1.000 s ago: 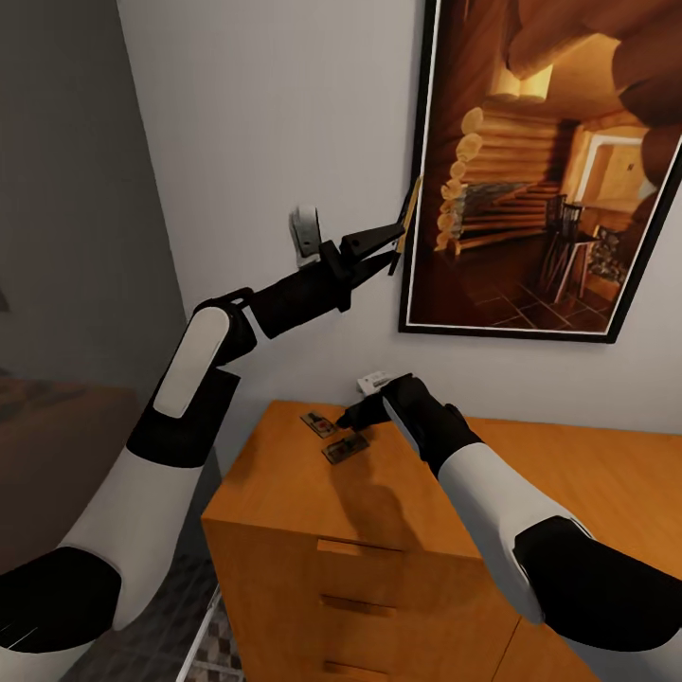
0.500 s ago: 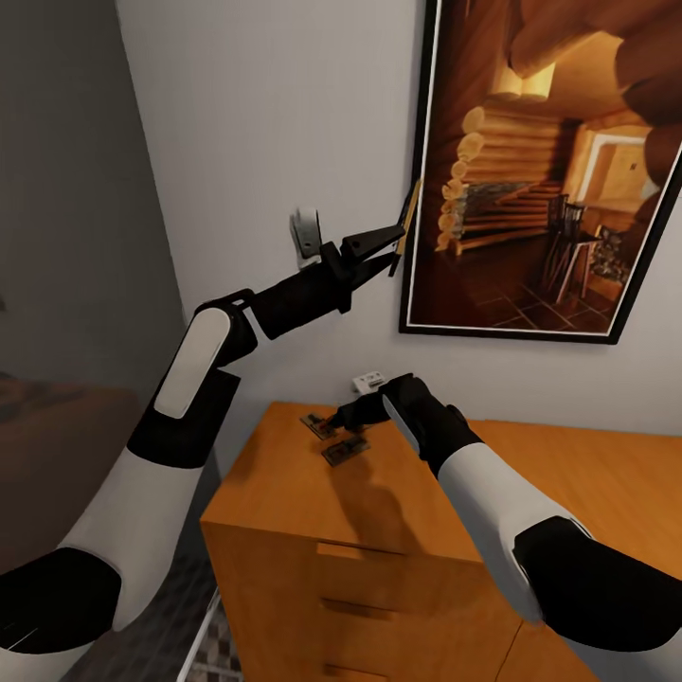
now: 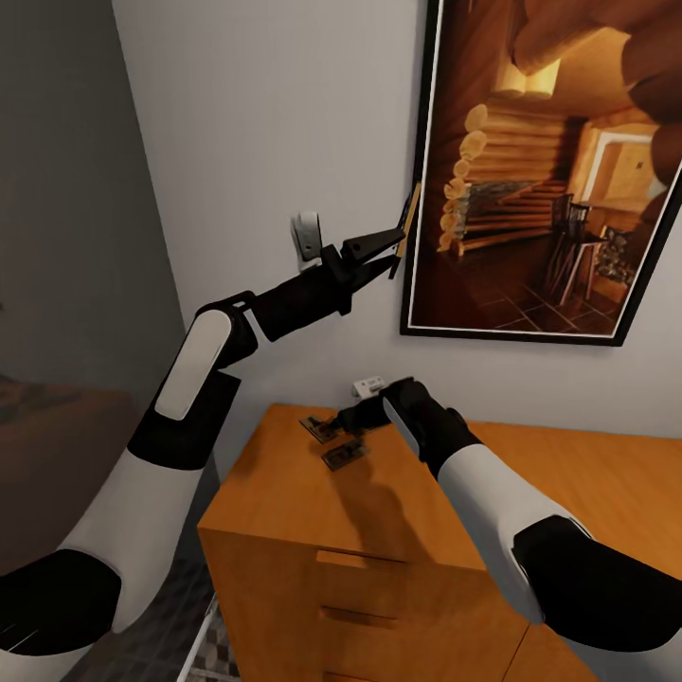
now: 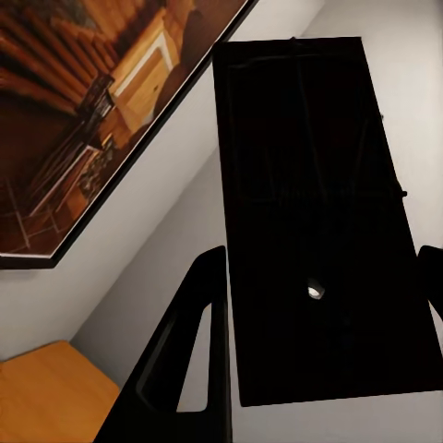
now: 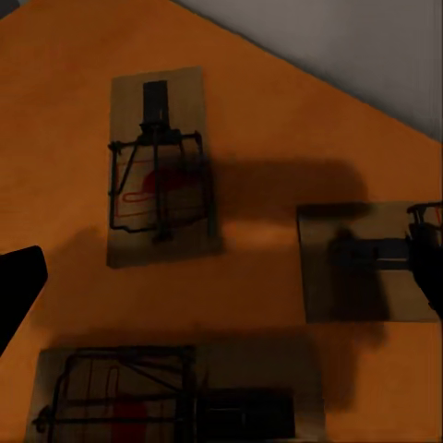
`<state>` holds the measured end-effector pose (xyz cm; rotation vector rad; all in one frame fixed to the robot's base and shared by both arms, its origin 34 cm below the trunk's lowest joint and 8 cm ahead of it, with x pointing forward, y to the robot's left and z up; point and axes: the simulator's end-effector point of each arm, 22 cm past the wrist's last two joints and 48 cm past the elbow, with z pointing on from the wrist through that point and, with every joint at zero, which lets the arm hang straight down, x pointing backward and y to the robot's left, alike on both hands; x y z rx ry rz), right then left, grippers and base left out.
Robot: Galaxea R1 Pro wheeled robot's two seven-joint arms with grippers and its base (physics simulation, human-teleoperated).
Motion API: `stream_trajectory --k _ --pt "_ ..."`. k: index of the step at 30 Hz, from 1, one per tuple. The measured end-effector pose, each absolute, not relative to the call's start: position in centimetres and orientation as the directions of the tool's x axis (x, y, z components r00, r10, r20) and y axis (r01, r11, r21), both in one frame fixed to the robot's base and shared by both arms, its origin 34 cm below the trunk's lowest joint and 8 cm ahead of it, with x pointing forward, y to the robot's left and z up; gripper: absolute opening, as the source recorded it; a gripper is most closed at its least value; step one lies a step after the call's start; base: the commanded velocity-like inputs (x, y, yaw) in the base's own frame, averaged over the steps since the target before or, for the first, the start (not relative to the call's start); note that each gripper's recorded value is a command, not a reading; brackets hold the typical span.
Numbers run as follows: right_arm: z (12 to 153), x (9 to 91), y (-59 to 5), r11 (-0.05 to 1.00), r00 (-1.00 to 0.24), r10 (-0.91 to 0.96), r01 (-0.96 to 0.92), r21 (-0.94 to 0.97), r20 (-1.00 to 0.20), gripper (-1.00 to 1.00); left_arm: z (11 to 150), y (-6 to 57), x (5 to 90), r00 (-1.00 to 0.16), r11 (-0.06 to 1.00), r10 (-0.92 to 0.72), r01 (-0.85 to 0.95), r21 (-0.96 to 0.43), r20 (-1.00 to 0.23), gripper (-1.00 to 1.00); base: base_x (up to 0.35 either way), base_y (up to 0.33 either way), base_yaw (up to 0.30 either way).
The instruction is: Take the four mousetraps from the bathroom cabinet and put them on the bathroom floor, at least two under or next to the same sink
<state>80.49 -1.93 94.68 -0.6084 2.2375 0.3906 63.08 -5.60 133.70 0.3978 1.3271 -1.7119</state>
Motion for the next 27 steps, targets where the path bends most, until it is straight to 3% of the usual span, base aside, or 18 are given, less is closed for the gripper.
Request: stream_trajectory --k 20,27 --pt "94.1 81.5 -3.9 0.88 -0.597 -0.303 -0.474 0.022 -0.743 1.0 133.6 -5.6 63.2 -0.536 -0.006 -0.454 0.8 -0.6 -0.711 -1.0 0.0 0.0 0.0" --pt "94.7 81.8 -4.0 0.883 -0.603 -0.271 -0.465 0.055 -0.75 1.0 130.4 -4.3 65.2 -0.562 0.041 -0.453 0.763 -0.646 -0.692 -1.0 0.0 0.0 0.0"
